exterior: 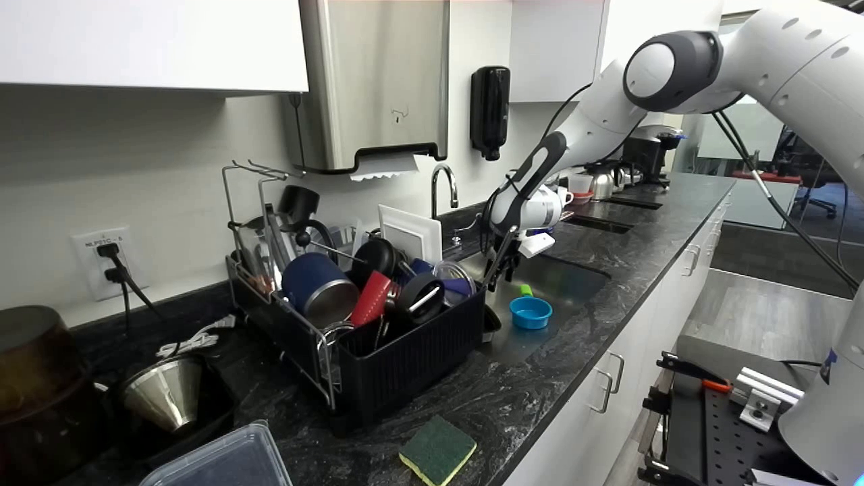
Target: Pick the blue pot from the sink and place it in the rack
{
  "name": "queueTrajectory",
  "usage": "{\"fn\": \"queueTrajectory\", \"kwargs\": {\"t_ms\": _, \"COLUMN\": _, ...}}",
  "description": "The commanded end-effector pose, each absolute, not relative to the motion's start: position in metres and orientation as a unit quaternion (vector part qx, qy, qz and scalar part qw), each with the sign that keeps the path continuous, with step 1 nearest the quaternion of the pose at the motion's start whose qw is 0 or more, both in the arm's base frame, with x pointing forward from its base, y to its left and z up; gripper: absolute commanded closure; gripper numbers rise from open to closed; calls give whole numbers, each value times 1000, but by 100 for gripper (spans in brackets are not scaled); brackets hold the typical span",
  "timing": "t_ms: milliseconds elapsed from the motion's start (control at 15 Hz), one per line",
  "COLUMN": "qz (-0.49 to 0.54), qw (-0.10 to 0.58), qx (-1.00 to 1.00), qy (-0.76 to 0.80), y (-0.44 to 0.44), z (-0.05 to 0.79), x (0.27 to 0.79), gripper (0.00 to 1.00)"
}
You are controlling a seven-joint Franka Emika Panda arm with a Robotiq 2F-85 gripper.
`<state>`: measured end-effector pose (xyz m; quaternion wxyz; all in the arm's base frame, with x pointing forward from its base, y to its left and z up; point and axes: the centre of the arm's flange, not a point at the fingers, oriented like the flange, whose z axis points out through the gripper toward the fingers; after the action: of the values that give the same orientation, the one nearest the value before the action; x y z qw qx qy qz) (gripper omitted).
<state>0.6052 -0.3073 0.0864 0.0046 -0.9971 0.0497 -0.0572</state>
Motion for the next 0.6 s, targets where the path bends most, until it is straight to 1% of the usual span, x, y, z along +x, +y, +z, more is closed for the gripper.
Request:
{"fn": "queueTrajectory", "kwargs": {"t_ms": 0, "qz": -24, "qw": 5, "qx": -999, "qy": -23, "y": -298, "z": 125, "x": 578, "gripper": 0}}
{"fn": "queueTrajectory", "kwargs": {"t_ms": 200, "qz": 23, "qw": 1, "qx": -996, "qy": -90, "y": -295, "z": 140, "x": 568, "gripper": 0}}
{"fn": "queueTrajectory", "kwargs": {"t_ms": 533, "qz": 84, "qw": -2, "qx": -975, "qy": -204, "y": -305, "z": 135, "x": 556, "gripper": 0}}
